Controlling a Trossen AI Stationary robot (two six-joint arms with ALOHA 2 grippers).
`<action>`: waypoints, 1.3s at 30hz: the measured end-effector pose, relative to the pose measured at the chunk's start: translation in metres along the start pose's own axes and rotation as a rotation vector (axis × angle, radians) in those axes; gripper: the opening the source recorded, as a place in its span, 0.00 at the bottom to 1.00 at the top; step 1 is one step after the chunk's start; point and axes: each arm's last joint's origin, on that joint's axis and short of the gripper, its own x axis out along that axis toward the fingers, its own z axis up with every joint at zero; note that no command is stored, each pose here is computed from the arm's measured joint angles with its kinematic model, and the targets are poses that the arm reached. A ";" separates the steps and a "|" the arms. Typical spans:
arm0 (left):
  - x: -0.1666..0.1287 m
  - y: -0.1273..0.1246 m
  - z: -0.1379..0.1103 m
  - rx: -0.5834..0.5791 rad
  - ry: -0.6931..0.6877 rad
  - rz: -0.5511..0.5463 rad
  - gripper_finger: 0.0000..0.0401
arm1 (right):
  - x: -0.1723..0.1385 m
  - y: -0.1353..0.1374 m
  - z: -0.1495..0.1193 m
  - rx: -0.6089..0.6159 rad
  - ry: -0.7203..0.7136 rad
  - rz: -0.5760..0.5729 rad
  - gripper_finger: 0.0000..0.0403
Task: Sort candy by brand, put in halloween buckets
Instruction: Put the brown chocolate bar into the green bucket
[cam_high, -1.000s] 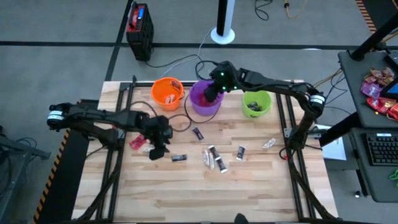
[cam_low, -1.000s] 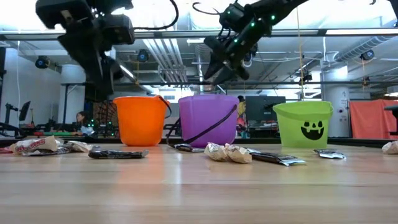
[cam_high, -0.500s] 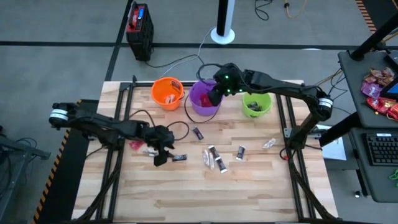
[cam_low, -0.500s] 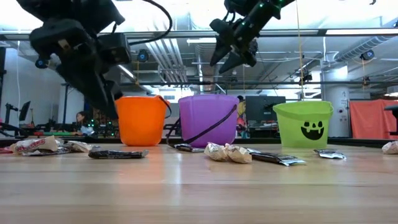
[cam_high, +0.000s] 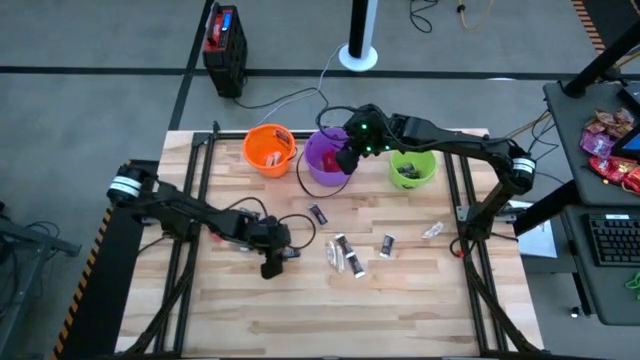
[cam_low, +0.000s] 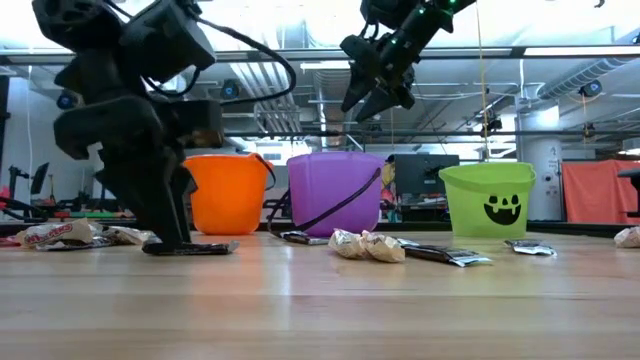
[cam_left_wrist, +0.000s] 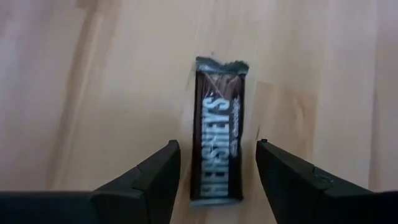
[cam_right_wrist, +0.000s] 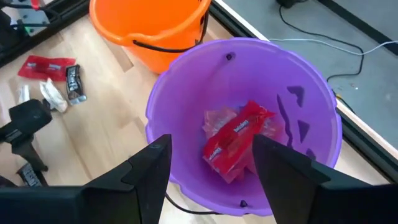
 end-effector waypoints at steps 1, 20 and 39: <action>0.003 0.000 0.000 -0.013 0.000 -0.009 0.49 | 0.000 0.000 0.000 -0.004 -0.001 0.000 0.54; 0.016 0.003 -0.001 0.033 -0.021 0.087 0.04 | 0.001 0.001 -0.003 -0.049 0.025 -0.001 0.54; -0.074 -0.009 0.048 0.129 -0.287 0.231 0.00 | -0.001 0.033 -0.017 0.254 0.282 0.486 0.53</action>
